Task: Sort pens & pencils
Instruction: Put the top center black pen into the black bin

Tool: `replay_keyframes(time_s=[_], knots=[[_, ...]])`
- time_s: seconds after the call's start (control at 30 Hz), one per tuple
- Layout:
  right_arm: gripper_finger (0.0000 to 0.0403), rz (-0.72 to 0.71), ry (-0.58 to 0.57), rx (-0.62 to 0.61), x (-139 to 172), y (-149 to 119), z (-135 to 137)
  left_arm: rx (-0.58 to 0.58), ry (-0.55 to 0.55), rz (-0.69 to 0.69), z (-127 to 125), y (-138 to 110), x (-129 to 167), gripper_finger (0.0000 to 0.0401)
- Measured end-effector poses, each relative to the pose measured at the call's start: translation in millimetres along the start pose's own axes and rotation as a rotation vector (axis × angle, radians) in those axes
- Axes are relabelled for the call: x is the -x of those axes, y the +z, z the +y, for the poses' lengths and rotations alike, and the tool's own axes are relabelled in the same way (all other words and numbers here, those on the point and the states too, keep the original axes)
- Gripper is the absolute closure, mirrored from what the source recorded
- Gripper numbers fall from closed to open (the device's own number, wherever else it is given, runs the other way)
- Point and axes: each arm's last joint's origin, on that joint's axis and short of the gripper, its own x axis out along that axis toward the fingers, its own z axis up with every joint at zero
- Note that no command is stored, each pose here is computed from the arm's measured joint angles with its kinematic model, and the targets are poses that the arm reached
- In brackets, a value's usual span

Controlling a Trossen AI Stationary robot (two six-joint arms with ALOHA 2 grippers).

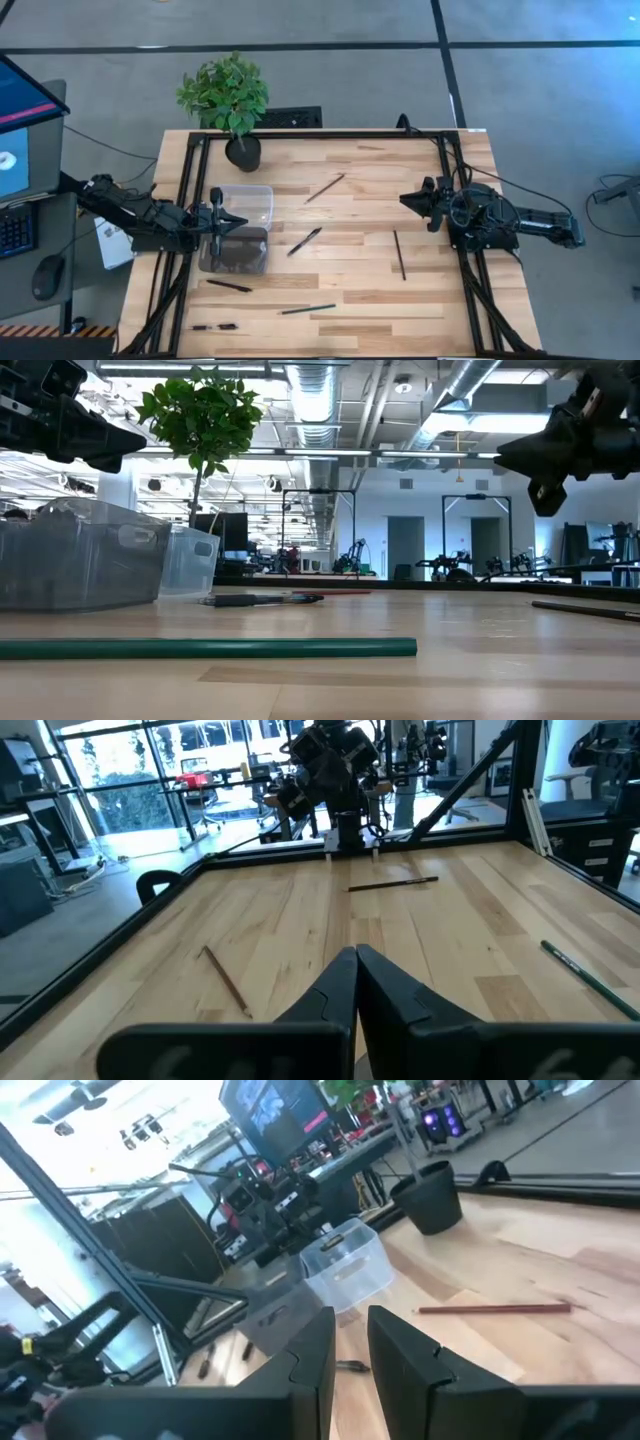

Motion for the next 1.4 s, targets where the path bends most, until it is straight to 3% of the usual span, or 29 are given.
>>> replay_keyframes(time_s=[0.53, 0.67, 0.9, 1.0, 1.17, 1.4], knots=[[0.0312, -0.037, -0.076, 0.057, 0.2, 2.0, -4.2, -0.014, 0.003, -0.010, 0.1, 0.8, -0.1, 0.0401], [0.0280, -0.052, -0.071, 0.120, 0.2, 3.6, -3.4, -0.008, 0.003, -0.010, 0.1, 0.8, -0.1, 0.0401], [0.0191, -0.150, -0.023, 0.406, 1.4, 14.5, 3.7, 0.013, 0.004, -0.011, 0.1, 0.9, -0.1, 0.0401], [0.0170, -0.075, 0.021, 0.495, 0.4, 21.6, 9.9, 0.044, 0.004, -0.011, 0.1, 0.9, -0.1, 0.0401], [0.0161, 0.076, 0.008, 0.509, -12.8, 36.5, 18.1, 0.066, 0.004, -0.012, 0.1, 1.0, -0.1, 0.0401], [0.0163, 0.311, 0.028, 0.632, -62.2, 54.2, 33.8, 0.045, 0.004, -0.012, 0.1, 1.0, -0.1, 0.0401]])
